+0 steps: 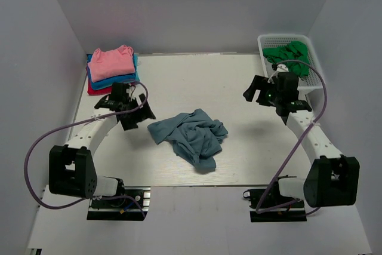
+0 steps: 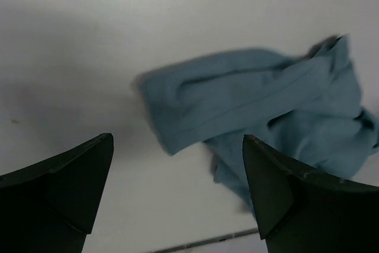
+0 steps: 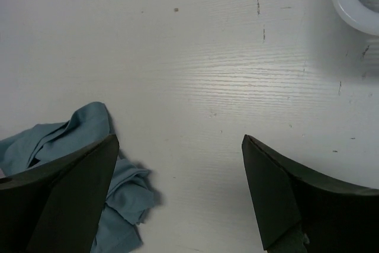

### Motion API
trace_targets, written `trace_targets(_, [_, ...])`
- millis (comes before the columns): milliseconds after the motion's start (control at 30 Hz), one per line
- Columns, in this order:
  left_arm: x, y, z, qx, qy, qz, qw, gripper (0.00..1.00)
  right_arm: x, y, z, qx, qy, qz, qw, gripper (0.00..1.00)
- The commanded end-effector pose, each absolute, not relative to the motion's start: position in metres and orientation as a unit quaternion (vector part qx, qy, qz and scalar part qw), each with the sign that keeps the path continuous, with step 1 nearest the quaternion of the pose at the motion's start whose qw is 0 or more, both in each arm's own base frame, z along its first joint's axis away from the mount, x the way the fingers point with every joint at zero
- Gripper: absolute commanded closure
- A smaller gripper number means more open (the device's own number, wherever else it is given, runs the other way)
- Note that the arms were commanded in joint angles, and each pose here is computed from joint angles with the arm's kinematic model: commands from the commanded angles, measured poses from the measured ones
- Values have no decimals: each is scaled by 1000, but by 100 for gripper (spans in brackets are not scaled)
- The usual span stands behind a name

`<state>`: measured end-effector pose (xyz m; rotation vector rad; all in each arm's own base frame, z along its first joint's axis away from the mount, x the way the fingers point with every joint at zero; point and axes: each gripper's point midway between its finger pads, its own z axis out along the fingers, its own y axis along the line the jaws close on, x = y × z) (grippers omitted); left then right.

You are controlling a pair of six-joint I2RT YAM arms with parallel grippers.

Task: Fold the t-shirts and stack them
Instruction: Flatten out the tshirt

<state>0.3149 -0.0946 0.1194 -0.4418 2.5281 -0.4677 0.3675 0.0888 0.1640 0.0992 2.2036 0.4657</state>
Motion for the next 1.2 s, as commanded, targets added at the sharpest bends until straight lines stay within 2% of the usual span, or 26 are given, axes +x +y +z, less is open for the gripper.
trace_targets(0, [266,-111,89,-160,951,-206,166,0,364,93,196,9,856,191,481,10])
trace_targets(267, [250,-135,55,-151,954,-231,119,0,326,117,145,-31,896,189,400,10])
trace_targets(367, [249,-141,40,-145,958,-226,100,0,318,124,138,-30,897,191,397,10])
trace_targets(433, [248,-141,25,-146,962,-213,85,1,313,127,135,-28,898,194,395,10])
trace_targets(500, [253,-138,16,-141,967,-194,87,8,306,131,133,-37,901,191,387,10])
trace_targets(533, [258,-138,14,-142,968,-188,88,13,303,132,129,-42,905,185,381,10])
trace_targets(567, [257,-138,4,-144,969,-183,76,26,299,135,125,-52,907,184,377,10])
trace_targets(600, [262,-139,2,-139,970,-184,79,55,291,136,113,-61,912,179,365,10])
trace_targets(700, [264,-145,-2,-123,973,-188,58,100,281,139,96,-77,921,164,346,10])
trace_targets(867, [270,-147,7,-120,971,-194,73,100,265,152,72,-123,929,156,313,10])
trace_targets(1167, [320,-152,80,-118,951,-228,170,100,272,204,59,-198,907,227,293,11])
